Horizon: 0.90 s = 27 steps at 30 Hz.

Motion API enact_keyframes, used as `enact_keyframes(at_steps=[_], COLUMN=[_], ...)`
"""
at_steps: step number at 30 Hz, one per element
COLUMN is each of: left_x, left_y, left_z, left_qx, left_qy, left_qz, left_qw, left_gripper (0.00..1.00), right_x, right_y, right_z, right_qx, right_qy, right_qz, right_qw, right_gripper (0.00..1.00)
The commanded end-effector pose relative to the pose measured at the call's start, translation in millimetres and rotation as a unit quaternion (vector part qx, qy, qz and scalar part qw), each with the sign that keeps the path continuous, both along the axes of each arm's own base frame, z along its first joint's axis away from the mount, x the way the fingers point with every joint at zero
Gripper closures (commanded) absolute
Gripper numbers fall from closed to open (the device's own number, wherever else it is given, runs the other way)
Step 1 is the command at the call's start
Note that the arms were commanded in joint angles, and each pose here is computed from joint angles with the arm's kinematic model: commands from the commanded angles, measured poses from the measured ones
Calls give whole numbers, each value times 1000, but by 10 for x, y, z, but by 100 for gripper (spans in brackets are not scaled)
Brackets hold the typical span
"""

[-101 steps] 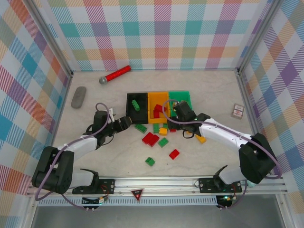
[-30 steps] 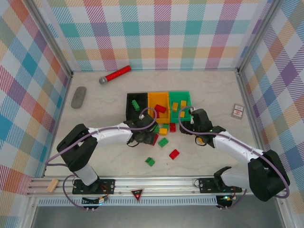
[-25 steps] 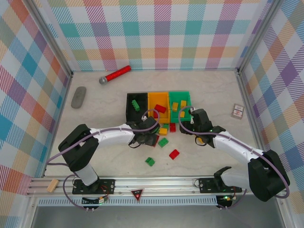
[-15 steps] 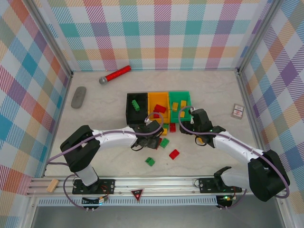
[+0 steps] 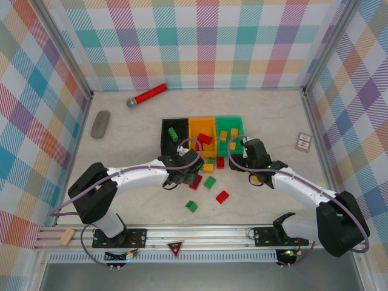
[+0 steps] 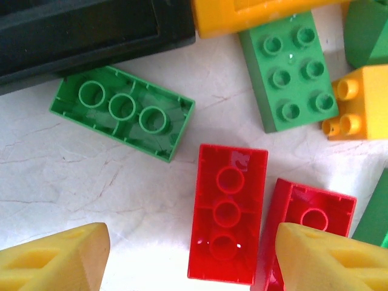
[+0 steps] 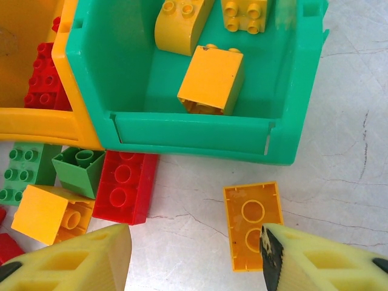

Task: Sort the legos into containers by color
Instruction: Move the legos to the bottom-center of the table, then pick up the lego from the middle-left of the table.

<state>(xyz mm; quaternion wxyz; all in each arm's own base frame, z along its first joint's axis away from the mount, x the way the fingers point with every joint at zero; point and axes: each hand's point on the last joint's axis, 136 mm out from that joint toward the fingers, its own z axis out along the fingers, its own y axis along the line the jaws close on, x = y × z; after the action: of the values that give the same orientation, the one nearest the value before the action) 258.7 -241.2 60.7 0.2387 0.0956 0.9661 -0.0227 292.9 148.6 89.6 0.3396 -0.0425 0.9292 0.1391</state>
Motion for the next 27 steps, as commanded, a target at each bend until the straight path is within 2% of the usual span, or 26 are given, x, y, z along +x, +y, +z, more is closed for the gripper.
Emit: enact_keyframes(at_steps=[1, 6, 14, 22, 27], left_x=[45, 151, 156, 164, 139], left_y=[-6, 48, -117, 15, 20], left_z=[11, -32, -107, -234, -282], left_qx=[-25, -25, -43, 2, 1], left_qy=[6, 14, 35, 41, 46], left_qz=[18, 44, 24, 39, 40], left_qw=[999, 999, 998, 998, 998], left_gripper=[28, 31, 33, 37, 40], right_x=[3, 7, 10, 12, 8], right_y=[8, 11, 13, 6, -4], right_z=[-32, -47, -62, -62, -66], right_qx=[6, 6, 5, 2, 0], right_qy=[3, 5, 8, 7, 7], right_qz=[1, 1, 1, 1, 0], right_qw=[1000, 1000, 1000, 1000, 1000], right_gripper=[41, 41, 41, 41, 41])
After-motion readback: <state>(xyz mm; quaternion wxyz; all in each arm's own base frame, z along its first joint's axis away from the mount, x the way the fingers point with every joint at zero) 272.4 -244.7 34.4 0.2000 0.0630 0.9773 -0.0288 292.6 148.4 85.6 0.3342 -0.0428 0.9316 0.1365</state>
